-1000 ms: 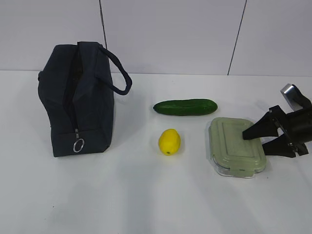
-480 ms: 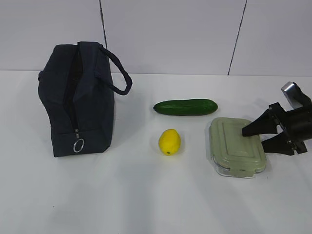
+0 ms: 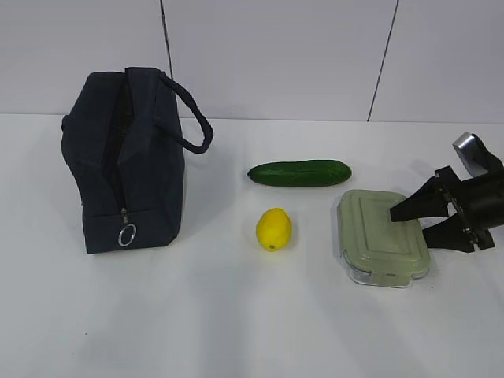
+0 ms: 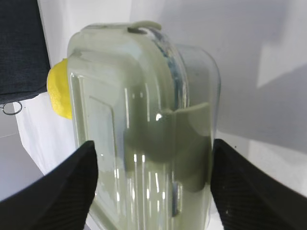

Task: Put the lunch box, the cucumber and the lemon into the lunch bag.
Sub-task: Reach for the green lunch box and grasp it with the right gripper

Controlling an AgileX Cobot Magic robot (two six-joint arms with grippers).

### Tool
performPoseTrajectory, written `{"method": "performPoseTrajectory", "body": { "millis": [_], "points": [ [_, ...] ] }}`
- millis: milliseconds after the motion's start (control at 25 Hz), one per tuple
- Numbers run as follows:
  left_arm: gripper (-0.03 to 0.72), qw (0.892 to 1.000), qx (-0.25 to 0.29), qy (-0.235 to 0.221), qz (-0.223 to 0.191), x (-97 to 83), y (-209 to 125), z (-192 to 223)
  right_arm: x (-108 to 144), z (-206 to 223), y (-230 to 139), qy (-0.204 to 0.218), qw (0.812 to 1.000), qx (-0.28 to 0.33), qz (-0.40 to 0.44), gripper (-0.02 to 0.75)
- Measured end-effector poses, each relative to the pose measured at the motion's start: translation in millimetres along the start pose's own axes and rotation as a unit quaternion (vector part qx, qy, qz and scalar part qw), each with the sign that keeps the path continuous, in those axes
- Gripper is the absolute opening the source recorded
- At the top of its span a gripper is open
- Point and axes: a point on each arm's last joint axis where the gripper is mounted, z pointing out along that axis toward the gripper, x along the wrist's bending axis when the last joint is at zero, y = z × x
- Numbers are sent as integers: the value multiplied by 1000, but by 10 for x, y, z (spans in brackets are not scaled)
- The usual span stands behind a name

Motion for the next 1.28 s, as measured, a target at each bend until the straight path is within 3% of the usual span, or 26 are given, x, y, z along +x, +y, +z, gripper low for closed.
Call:
{"method": "performPoseTrajectory", "body": {
  "millis": [800,1120,1280],
  "points": [
    [340,1000,0,0,0,0,0,0,-3,3,-2,1,1000,1,1,564],
    [340,1000,0,0,0,0,0,0,-18,-1,0,-5,1000,-1,0,442],
    [340,1000,0,0,0,0,0,0,-18,-1,0,-5,1000,-1,-1,432]
  ]
}}
